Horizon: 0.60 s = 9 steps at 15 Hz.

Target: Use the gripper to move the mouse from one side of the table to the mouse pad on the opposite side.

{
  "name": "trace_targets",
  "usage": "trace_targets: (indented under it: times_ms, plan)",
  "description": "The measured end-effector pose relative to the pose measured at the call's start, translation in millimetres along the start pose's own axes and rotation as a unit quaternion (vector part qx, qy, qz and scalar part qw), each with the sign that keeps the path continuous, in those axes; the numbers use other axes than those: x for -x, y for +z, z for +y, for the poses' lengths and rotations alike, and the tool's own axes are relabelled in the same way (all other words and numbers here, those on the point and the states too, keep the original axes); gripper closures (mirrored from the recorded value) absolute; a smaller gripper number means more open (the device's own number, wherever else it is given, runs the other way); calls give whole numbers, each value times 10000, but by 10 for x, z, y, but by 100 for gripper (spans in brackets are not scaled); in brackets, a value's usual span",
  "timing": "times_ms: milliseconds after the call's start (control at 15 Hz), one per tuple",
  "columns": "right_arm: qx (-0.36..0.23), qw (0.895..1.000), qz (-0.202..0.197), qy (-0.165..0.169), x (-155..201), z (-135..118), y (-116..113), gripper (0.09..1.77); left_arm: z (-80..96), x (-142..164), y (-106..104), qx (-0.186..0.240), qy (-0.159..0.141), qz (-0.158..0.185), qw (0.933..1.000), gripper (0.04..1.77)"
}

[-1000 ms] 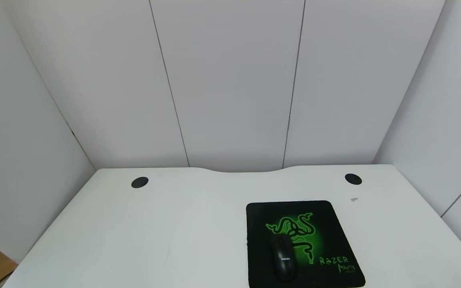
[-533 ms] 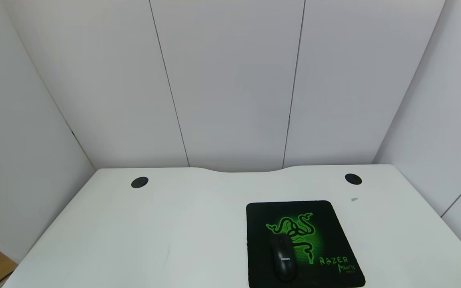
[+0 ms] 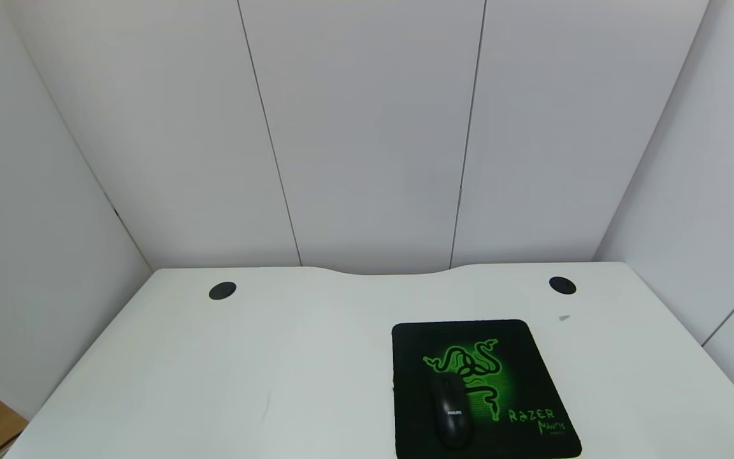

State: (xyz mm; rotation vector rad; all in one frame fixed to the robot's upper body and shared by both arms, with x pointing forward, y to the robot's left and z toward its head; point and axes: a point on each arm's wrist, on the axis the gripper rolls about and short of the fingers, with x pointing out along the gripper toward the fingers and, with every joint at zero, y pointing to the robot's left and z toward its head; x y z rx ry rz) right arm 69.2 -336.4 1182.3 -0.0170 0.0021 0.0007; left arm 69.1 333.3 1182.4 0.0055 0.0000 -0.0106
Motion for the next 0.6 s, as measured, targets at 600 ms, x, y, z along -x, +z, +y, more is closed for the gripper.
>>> trace_targets:
  times_ms: [600]
  plan:
    - [-2, 10000, 0, 3, 0, 0, 0, 15, 0, 0, -1, 36, 4, 4, 10000, 9]
